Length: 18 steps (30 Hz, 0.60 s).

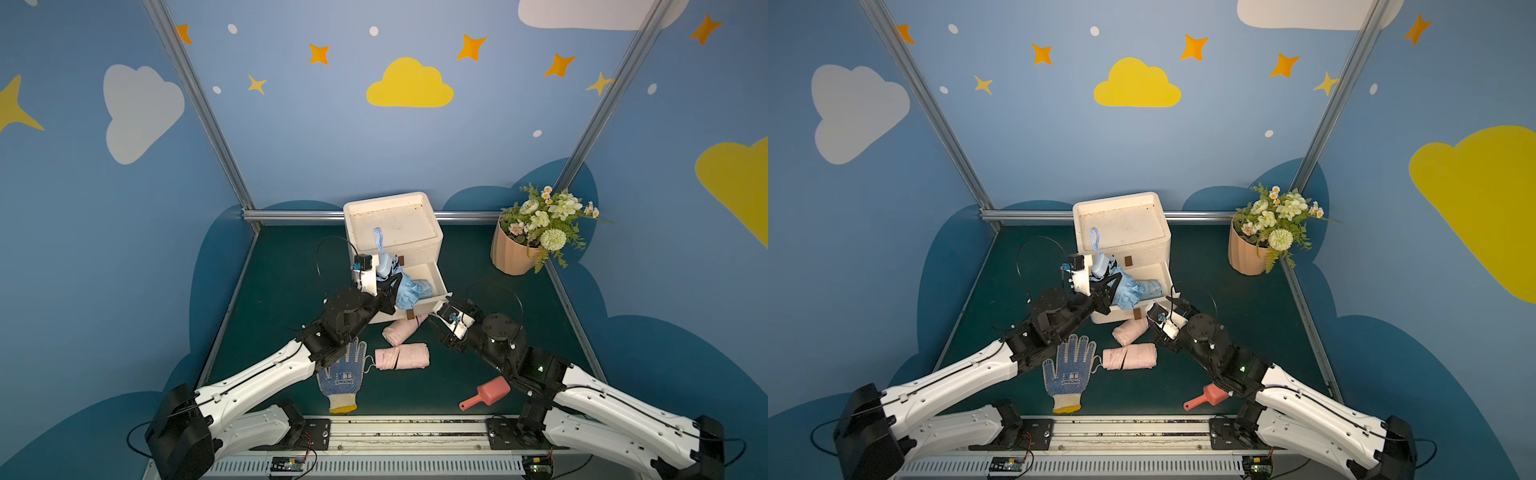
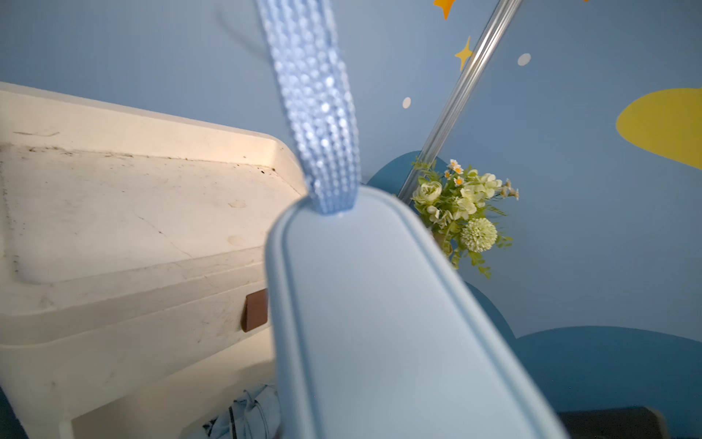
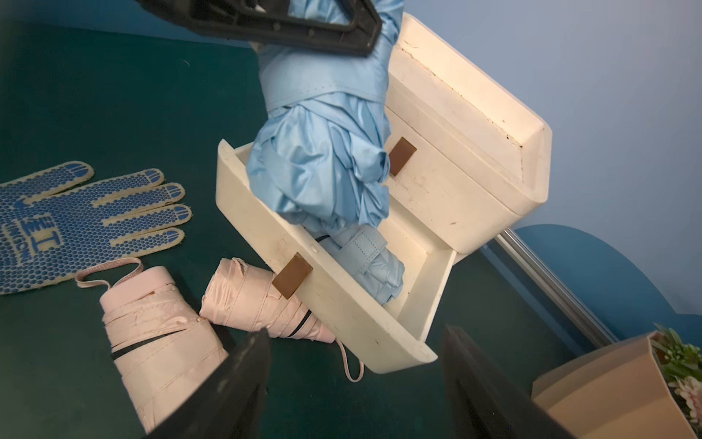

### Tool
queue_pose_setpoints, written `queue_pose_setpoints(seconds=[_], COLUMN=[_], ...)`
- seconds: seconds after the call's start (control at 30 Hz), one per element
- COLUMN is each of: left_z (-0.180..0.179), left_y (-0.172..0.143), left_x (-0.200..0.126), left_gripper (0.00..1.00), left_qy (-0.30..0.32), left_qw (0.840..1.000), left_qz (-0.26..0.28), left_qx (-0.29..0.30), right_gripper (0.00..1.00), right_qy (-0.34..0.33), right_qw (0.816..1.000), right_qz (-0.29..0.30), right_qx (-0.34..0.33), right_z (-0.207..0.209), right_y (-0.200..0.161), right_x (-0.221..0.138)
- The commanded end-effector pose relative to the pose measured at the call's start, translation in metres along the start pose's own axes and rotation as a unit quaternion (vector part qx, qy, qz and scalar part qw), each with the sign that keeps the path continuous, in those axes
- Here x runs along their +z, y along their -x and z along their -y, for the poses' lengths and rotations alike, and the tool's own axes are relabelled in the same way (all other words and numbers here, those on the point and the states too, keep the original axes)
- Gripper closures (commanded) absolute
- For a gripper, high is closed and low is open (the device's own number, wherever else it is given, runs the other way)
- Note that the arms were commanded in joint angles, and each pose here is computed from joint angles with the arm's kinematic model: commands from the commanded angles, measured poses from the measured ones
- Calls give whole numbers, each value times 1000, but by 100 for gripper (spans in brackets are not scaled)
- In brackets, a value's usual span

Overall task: Place the umbrella in the drawer by color
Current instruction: Pick up the umbrella from the corner of the board, then place the umbrella in the drawer.

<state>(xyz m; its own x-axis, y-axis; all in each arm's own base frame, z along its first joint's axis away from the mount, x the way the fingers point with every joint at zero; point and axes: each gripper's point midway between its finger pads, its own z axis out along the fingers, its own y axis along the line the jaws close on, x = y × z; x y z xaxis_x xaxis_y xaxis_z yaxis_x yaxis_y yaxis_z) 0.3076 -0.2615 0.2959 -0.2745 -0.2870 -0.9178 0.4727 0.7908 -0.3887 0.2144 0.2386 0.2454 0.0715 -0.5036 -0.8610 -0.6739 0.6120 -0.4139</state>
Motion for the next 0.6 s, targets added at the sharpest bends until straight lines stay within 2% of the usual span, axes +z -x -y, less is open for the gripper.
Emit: queue_pose_setpoints(seconds=[0.0, 0.3, 0.33, 0.57], left_z=[3, 17, 18, -1], left_y=[35, 3, -1, -34], left_x=[16, 65, 67, 83], left_gripper=[97, 98, 97, 97], left_qy=[16, -17, -16, 28], left_qw=[997, 998, 998, 996], left_qz=[71, 55, 51, 26], left_qx=[6, 17, 20, 80], right_gripper=[24, 24, 24, 24], right_qy=[-26, -23, -30, -23], right_qw=[998, 997, 994, 994], right_qz=[16, 19, 20, 46], right_qx=[56, 77, 98, 101], right_z=[13, 11, 13, 8], right_y=[2, -13, -15, -15], right_x=[-6, -14, -14, -13])
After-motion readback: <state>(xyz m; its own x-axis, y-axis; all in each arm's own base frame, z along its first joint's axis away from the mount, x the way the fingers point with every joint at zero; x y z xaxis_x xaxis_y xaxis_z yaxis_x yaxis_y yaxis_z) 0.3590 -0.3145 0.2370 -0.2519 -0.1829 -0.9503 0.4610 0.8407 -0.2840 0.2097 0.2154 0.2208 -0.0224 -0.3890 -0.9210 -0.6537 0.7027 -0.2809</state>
